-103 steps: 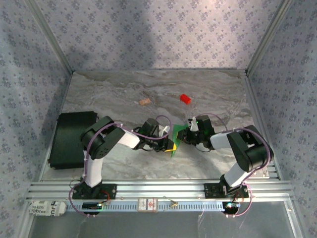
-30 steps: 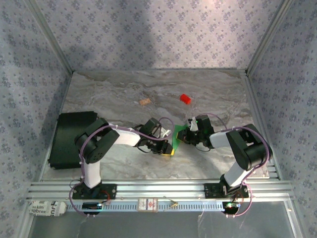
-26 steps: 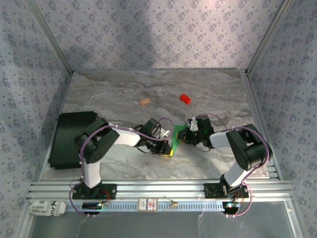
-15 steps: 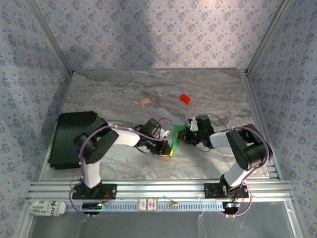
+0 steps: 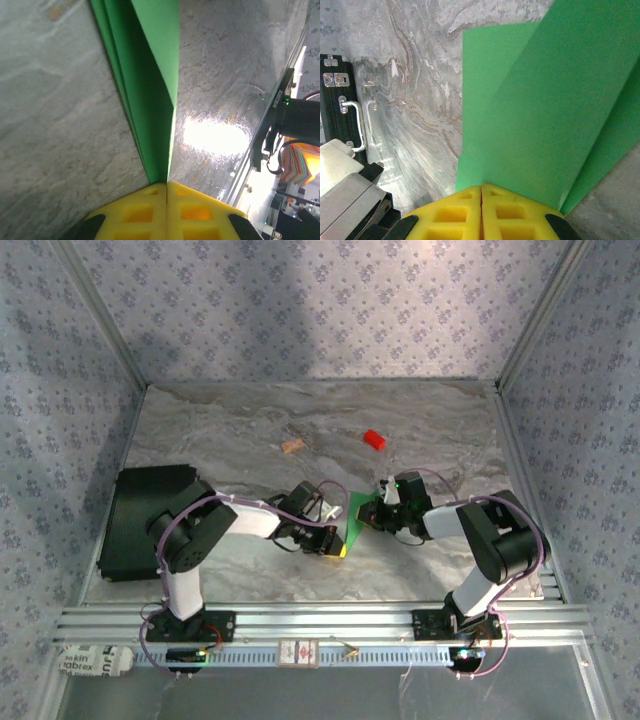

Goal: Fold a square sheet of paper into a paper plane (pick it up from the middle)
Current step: Fold the wing for the fifth time at the center of the table.

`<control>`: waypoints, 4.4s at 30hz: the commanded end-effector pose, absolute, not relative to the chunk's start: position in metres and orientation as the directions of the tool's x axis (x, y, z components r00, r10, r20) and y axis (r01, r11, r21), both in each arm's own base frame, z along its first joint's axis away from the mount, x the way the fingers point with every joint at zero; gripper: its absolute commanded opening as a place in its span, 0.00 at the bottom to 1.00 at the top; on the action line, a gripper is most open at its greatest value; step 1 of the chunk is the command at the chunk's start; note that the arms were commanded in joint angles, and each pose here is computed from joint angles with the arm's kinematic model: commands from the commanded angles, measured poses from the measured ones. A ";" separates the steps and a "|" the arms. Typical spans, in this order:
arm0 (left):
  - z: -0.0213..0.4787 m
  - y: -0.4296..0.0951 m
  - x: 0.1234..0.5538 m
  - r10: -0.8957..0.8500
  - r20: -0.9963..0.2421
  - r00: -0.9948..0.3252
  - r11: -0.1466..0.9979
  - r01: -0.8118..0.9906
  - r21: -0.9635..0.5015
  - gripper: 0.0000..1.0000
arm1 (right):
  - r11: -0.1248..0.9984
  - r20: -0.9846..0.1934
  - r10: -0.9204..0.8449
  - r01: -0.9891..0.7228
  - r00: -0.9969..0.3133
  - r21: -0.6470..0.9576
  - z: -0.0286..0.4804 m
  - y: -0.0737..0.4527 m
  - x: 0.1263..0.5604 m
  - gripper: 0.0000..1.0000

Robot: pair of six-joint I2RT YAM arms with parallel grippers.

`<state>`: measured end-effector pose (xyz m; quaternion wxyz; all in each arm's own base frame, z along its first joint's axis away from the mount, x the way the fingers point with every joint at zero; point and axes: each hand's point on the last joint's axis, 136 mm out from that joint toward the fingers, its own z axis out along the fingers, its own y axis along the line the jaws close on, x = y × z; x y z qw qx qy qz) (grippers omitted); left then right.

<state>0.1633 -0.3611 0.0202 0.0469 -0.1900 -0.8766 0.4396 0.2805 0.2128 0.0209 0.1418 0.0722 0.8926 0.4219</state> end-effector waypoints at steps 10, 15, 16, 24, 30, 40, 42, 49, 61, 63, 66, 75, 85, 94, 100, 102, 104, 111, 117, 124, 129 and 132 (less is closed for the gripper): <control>0.010 -0.336 0.136 0.387 0.021 -0.922 0.611 0.239 -0.755 0.08 | 0.736 -0.110 0.310 0.165 -0.944 0.656 -0.020 0.183 0.261 0.09; 0.030 -0.341 0.145 0.365 -0.043 -0.930 0.581 0.263 -0.770 0.10 | 0.736 -0.108 0.312 0.168 -0.944 0.655 -0.020 0.183 0.261 0.09; 0.035 -0.344 0.147 0.359 -0.055 -0.932 0.570 0.265 -0.777 0.10 | 0.735 -0.109 0.311 0.167 -0.944 0.657 -0.020 0.183 0.261 0.09; 0.071 -0.363 0.166 0.283 -0.142 -0.949 0.500 0.272 -0.822 0.06 | 0.737 -0.105 0.311 0.170 -0.945 0.654 -0.021 0.182 0.261 0.09; 0.083 -0.367 0.175 0.272 -0.175 -0.946 0.504 0.295 -0.812 0.04 | 0.737 -0.108 0.313 0.170 -0.943 0.655 -0.020 0.182 0.262 0.09; 0.069 -0.329 0.171 0.197 -0.169 -0.966 0.593 0.254 -0.764 0.08 | 0.737 -0.108 0.313 0.170 -0.944 0.654 -0.020 0.182 0.262 0.10; 0.077 -0.331 0.173 0.192 -0.190 -0.963 0.578 0.267 -0.771 0.08 | 0.738 -0.109 0.311 0.168 -0.944 0.654 -0.019 0.182 0.262 0.10; 0.106 -0.376 0.183 0.259 -0.222 -0.940 0.458 0.322 -0.829 0.06 | 0.740 -0.106 0.312 0.171 -0.944 0.651 -0.019 0.181 0.261 0.10; 0.070 -0.414 0.199 0.328 -0.173 -0.929 0.509 0.328 -0.796 0.06 | 0.737 -0.111 0.312 0.167 -0.943 0.654 -0.016 0.181 0.262 0.10; 0.063 -0.414 0.201 0.333 -0.169 -0.927 0.526 0.332 -0.783 0.06 | 0.738 -0.112 0.309 0.164 -0.945 0.654 -0.016 0.181 0.262 0.10; 0.049 -0.408 0.203 0.335 -0.163 -0.928 0.570 0.337 -0.749 0.06 | 0.740 -0.110 0.311 0.168 -0.944 0.652 -0.016 0.180 0.261 0.10; 0.020 -0.388 0.192 0.344 -0.116 -0.932 0.625 0.319 -0.712 0.06 | 0.741 -0.111 0.315 0.172 -0.943 0.649 -0.017 0.178 0.260 0.10; 0.013 -0.379 0.179 0.351 -0.077 -0.933 0.631 0.296 -0.717 0.06 | 0.742 -0.106 0.318 0.177 -0.942 0.646 -0.019 0.177 0.260 0.10; 0.003 -0.358 0.160 0.370 -0.038 -0.928 0.670 0.295 -0.682 0.06 | 0.745 -0.104 0.320 0.182 -0.942 0.642 -0.020 0.175 0.259 0.10; 0.006 -0.345 0.150 0.391 -0.030 -0.920 0.681 0.311 -0.663 0.06 | 0.747 -0.104 0.321 0.185 -0.941 0.639 -0.021 0.175 0.259 0.10; 0.006 -0.344 0.148 0.397 -0.031 -0.917 0.679 0.317 -0.662 0.06 | 0.747 -0.104 0.321 0.184 -0.941 0.639 -0.021 0.175 0.259 0.10; 0.005 -0.344 0.148 0.398 -0.028 -0.917 0.680 0.315 -0.662 0.06 | 0.745 -0.104 0.320 0.183 -0.942 0.641 -0.020 0.175 0.260 0.10; 0.002 -0.344 0.151 0.387 -0.041 -0.921 0.685 0.317 -0.656 0.04 | 0.710 -0.182 0.314 0.103 -0.932 0.697 0.011 0.185 0.272 0.13; -0.001 -0.342 0.153 0.368 -0.042 -0.929 0.690 0.304 -0.657 0.02 | 0.711 -0.315 0.279 -0.026 -0.907 0.703 0.061 0.189 0.275 0.17; -0.001 -0.343 0.157 0.350 -0.046 -0.936 0.686 0.289 -0.667 0.01 | 0.707 -0.311 0.207 -0.078 -0.928 0.703 0.063 0.214 0.256 0.15; -0.002 -0.343 0.158 0.345 -0.047 -0.938 0.685 0.285 -0.671 0.02 | 0.685 -0.297 0.185 -0.094 -0.937 0.723 0.058 0.235 0.251 0.14; -0.002 -0.342 0.159 0.340 -0.047 -0.939 0.685 0.281 -0.672 0.02 | 0.690 -0.298 0.170 -0.103 -0.939 0.717 0.057 0.245 0.251 0.14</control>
